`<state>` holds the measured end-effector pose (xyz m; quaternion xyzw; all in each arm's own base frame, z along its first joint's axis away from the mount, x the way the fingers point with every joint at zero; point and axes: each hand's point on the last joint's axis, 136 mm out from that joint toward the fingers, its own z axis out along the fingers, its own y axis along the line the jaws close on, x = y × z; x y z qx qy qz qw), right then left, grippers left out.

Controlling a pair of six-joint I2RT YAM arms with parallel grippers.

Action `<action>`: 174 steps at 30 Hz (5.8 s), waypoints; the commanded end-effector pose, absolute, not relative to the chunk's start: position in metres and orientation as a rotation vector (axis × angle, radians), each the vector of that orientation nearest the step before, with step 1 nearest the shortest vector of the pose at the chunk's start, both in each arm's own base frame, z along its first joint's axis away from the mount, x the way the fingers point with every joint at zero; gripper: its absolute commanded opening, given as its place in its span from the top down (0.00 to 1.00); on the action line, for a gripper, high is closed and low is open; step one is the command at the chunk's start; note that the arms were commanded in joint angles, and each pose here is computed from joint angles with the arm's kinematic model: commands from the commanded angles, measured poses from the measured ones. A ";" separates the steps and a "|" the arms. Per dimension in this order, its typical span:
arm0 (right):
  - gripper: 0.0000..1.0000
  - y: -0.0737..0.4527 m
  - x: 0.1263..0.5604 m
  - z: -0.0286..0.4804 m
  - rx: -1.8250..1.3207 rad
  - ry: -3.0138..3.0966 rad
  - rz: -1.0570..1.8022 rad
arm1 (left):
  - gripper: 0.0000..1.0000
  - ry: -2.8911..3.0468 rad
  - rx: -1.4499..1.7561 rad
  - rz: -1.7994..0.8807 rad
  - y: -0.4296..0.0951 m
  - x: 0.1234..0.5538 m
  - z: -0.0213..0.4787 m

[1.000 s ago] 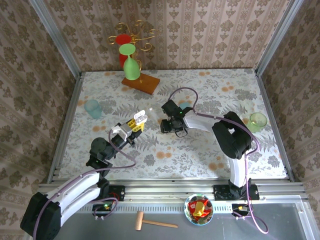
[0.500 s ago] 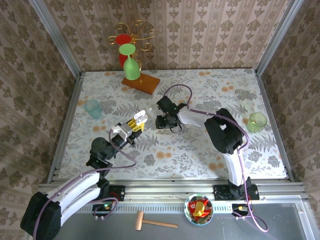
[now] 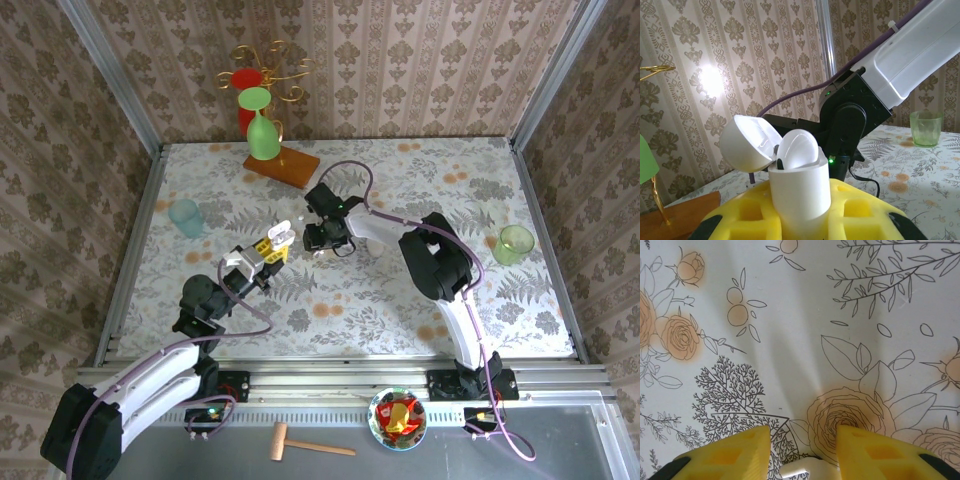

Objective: Insert wireless bluetooth earbuds into charging case

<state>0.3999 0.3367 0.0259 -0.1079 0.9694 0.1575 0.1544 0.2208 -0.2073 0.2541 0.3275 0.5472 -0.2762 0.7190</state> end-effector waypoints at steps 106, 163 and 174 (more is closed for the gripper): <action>0.78 0.301 0.361 0.197 -0.312 2.489 0.528 | 0.96 1.163 0.701 -0.660 -0.221 0.228 0.261; 0.60 0.346 0.315 0.291 -0.336 2.036 1.176 | 0.95 1.134 0.634 -0.677 -0.229 0.245 0.287; 0.48 0.337 0.311 0.305 -0.337 1.993 1.159 | 0.95 1.140 0.643 -0.671 -0.230 0.245 0.283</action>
